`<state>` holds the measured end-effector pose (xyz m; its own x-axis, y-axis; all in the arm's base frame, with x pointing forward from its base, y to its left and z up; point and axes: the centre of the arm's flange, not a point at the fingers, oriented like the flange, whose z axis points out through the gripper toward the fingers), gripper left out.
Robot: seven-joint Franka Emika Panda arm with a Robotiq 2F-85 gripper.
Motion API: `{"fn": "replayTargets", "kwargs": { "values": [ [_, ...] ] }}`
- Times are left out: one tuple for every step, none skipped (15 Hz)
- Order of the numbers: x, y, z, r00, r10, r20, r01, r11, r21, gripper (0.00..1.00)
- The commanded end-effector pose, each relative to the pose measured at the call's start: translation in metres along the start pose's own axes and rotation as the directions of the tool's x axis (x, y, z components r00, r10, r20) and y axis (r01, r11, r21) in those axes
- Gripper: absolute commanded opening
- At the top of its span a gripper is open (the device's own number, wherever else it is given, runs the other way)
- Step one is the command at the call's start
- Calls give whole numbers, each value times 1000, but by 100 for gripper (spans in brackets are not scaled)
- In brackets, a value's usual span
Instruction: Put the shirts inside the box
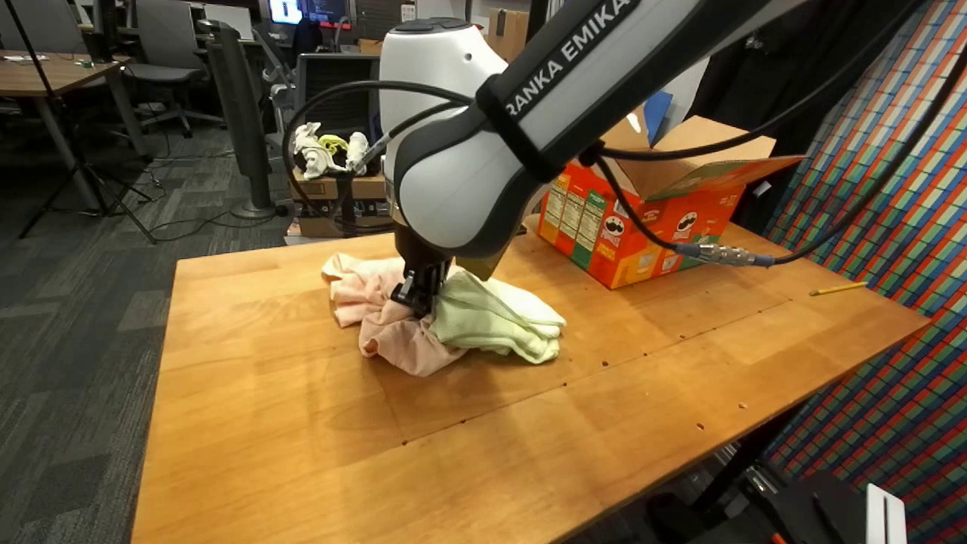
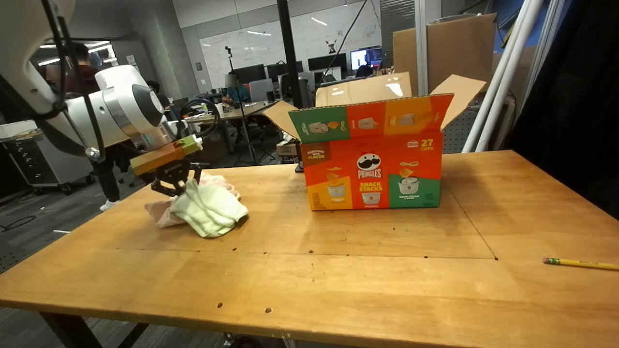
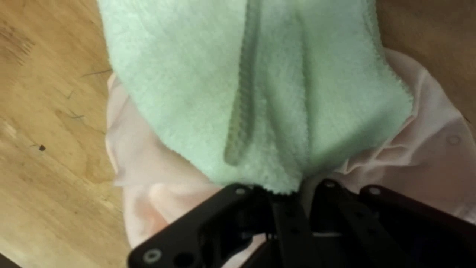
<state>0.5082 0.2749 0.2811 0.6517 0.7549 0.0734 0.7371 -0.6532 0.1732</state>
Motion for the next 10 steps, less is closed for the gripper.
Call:
{"fn": "replayTargets", "kwargs": {
  "values": [
    [14,-4,-33,999,38,-6,-39,998,-41,3],
    [18,-3,-42,999,49,-14,-49,998,-51,3],
    [21,-1,-52,998,59,-22,-60,997,-56,3],
    [25,2,-64,997,71,-36,-73,995,-68,3],
    [27,6,-76,995,83,-50,-87,993,-79,3],
    [29,12,-89,993,95,-67,-101,991,-90,3],
    [31,16,-101,991,107,-82,-115,988,-101,3],
    [31,23,-113,988,122,-100,-133,985,-111,3],
    [31,28,-125,984,135,-117,-149,981,-121,3],
    [31,34,-135,980,150,-132,-167,977,-130,3]
  ]
}}
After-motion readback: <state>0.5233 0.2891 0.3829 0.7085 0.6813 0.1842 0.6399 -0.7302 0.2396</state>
